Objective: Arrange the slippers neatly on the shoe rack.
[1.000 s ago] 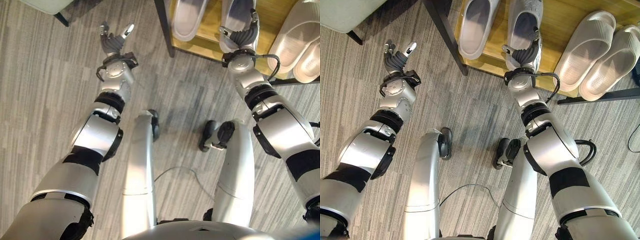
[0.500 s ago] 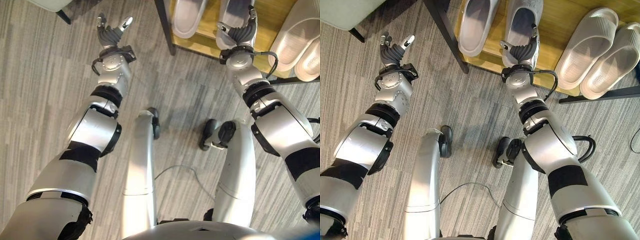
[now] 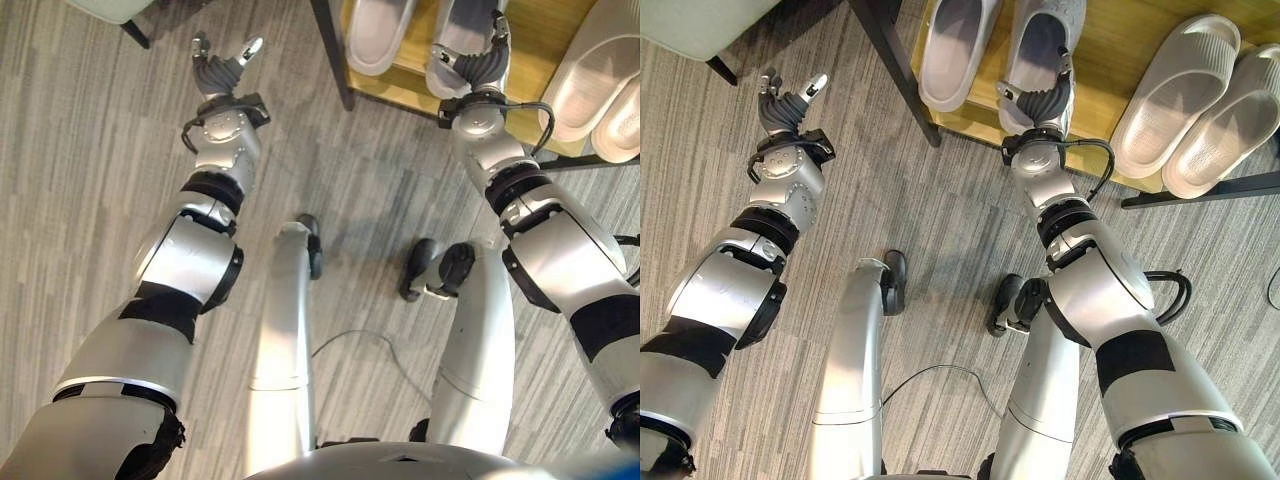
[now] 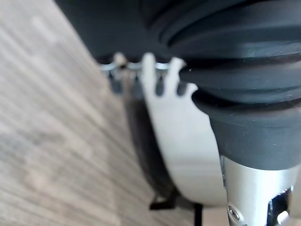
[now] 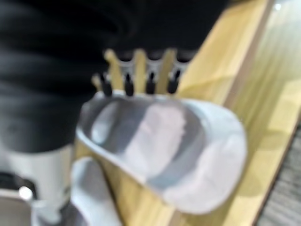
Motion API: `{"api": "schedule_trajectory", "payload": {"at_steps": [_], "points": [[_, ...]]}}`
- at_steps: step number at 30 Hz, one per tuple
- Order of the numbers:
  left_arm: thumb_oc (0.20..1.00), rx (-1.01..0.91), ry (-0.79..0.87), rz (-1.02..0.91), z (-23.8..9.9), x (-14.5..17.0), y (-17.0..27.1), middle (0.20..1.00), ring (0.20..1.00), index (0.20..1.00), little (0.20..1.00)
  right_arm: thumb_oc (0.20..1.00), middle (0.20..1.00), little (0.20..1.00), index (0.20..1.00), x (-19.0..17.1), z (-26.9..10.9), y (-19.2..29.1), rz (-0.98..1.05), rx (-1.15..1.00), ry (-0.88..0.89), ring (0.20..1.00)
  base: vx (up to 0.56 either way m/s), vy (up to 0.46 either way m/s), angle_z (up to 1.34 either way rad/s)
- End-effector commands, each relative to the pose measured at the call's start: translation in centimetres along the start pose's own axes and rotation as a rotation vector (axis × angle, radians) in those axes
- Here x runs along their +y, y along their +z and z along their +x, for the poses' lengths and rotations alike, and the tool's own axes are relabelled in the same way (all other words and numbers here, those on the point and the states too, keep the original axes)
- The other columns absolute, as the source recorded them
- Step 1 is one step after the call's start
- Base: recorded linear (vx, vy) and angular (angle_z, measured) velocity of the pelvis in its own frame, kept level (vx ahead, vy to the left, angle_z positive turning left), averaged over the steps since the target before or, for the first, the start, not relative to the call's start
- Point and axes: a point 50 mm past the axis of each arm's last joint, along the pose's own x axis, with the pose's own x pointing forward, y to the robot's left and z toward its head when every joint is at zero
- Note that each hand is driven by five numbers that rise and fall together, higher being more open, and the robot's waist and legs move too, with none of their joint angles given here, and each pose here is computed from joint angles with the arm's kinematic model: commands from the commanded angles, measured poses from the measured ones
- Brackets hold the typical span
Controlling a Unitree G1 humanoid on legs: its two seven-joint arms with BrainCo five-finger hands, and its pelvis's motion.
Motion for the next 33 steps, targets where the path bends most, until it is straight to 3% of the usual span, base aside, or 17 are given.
{"api": "schedule_trajectory", "payload": {"at_steps": [1,19,33], "points": [[1.0,-0.037,0.055,0.004,0.7,1.4,1.1,1.0,1.0,1.0,1.0,1.0,1.0,1.0,1.0,6.7,-2.7,4.3,0.077,-0.08,0.249,1.0,0.0,0.0,0.0],[1.0,-0.026,0.053,0.018,0.9,1.1,1.6,1.0,1.0,1.0,1.0,1.0,1.0,1.0,1.0,7.8,-3.3,4.3,-0.029,-0.105,0.331,1.0,0.0,-0.002,0.01],[1.0,-0.007,0.048,0.042,0.3,1.5,-0.4,1.0,1.0,1.0,1.0,1.0,1.0,1.0,1.0,5.8,-2.4,2.9,-0.203,-0.163,0.211,1.0,-0.01,0.003,0.0]]}}
